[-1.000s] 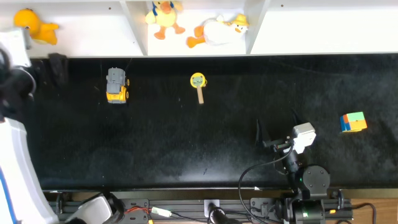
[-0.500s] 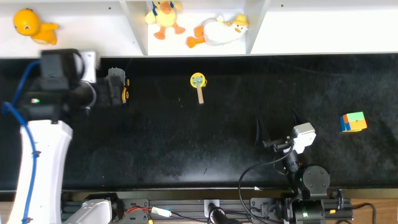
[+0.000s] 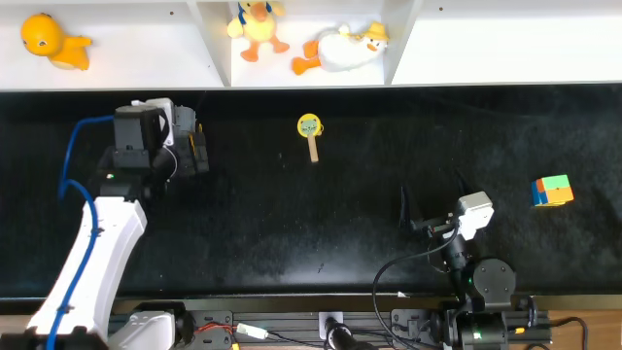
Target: Store Toys
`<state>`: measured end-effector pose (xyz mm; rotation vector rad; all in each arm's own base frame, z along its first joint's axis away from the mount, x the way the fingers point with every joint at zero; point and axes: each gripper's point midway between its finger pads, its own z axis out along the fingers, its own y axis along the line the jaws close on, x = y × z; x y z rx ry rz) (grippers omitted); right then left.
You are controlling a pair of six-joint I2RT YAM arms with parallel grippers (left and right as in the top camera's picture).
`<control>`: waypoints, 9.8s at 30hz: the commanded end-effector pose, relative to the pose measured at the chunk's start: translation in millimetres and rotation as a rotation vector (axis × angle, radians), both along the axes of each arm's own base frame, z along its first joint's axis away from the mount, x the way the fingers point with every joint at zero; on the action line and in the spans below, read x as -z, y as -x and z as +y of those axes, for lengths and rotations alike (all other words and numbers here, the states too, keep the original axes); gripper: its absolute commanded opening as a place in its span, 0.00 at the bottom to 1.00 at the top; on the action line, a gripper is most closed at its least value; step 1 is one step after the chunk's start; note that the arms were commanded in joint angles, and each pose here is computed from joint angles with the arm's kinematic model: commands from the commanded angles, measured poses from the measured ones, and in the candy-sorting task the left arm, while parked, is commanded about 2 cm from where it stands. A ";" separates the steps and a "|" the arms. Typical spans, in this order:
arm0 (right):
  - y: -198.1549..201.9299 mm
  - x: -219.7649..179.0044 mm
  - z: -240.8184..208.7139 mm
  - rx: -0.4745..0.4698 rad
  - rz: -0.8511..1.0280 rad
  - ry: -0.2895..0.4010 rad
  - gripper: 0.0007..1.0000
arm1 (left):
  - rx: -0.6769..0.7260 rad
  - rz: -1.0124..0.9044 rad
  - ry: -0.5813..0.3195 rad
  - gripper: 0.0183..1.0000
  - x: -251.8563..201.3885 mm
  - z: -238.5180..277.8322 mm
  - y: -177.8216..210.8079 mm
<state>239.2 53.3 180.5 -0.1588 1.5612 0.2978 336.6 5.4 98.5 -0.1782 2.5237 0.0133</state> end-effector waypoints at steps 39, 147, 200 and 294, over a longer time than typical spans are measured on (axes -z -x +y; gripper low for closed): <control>0.1 3.2 1.6 -0.007 0.000 -0.003 0.99 | -0.029 0.060 -0.007 0.40 47.1 3.0 -17.9; 0.1 3.2 1.6 -0.007 0.000 -0.003 1.00 | 0.011 -0.072 -0.044 1.00 -152.8 -10.6 129.4; 0.1 3.2 1.6 -0.007 0.000 -0.003 1.00 | -0.080 -0.894 0.088 1.00 -59.2 8.0 91.2; -116.7 36.4 179.7 -0.100 1.128 0.323 1.00 | -0.080 -0.894 0.088 1.00 -59.2 8.0 91.2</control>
